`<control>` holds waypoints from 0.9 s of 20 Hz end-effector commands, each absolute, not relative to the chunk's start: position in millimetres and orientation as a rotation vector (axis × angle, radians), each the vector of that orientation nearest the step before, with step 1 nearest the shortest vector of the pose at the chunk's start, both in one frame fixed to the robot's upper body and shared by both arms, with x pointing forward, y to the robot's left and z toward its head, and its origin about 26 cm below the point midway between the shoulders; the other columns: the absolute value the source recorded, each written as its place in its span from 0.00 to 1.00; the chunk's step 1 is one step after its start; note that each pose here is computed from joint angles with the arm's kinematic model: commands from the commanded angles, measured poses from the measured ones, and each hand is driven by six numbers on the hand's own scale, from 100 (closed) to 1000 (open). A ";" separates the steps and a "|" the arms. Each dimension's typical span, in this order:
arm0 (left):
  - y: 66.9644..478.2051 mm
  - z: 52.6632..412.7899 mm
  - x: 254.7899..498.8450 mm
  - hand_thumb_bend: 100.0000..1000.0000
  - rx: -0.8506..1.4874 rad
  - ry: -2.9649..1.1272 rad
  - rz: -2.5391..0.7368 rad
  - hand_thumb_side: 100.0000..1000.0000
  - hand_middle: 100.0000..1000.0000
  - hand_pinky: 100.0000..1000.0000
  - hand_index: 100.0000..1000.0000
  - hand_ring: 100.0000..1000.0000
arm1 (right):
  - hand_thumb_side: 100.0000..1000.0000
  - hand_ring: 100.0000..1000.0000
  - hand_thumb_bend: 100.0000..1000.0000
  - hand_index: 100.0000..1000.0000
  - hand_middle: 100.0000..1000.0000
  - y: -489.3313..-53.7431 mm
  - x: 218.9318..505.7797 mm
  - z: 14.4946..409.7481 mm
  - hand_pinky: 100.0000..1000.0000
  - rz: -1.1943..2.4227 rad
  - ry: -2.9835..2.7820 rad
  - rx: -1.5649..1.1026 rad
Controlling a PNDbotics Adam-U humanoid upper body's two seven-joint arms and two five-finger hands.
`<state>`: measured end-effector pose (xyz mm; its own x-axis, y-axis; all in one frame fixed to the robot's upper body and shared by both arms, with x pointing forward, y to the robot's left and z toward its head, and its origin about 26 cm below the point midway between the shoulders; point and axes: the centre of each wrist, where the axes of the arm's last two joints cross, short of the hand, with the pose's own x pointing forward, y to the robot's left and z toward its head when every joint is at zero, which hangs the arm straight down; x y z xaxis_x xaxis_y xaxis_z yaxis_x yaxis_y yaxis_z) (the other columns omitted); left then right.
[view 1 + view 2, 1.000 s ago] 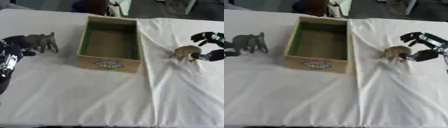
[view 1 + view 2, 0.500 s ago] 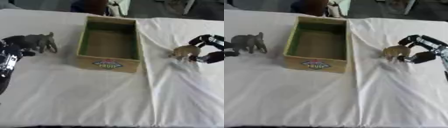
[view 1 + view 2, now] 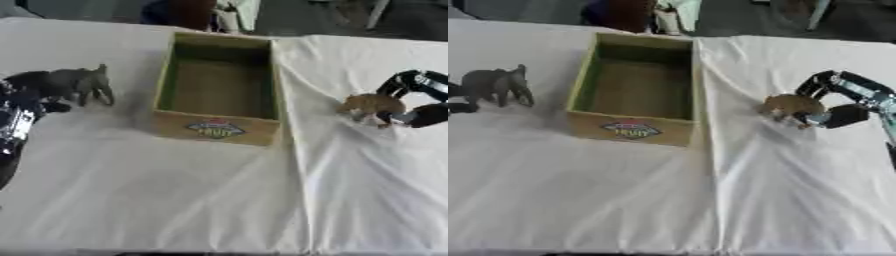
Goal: Pick up objects on the table and place them in the box.
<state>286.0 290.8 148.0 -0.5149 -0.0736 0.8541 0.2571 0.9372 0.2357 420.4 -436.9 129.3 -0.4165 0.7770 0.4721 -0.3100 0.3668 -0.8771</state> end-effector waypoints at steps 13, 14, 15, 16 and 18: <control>290.5 155.0 286.3 0.00 -0.126 -2.096 -0.428 0.40 0.60 0.68 0.77 0.77 | 0.06 0.54 0.22 0.61 0.55 -445.8 420.8 148.7 0.47 1.811 -1.468 -0.329; 290.6 155.0 286.3 0.00 -0.126 -2.096 -0.428 0.40 0.60 0.68 0.77 0.77 | 0.05 0.50 0.22 0.59 0.52 -445.6 420.9 148.1 0.42 1.813 -1.465 -0.328; 290.6 155.0 286.3 0.00 -0.126 -2.096 -0.428 0.40 0.60 0.68 0.77 0.77 | 0.05 0.50 0.22 0.59 0.52 -445.4 421.0 147.7 0.42 1.814 -1.462 -0.327; 290.6 155.1 286.4 0.00 -0.126 -2.096 -0.428 0.40 0.60 0.68 0.77 0.77 | 0.05 0.47 0.23 0.57 0.50 -445.1 421.2 147.5 0.38 1.818 -1.456 -0.327; 290.4 155.2 286.5 0.00 -0.126 -2.096 -0.429 0.40 0.60 0.68 0.77 0.77 | 0.04 0.45 0.24 0.55 0.49 -443.9 421.8 147.5 0.36 1.829 -1.444 -0.329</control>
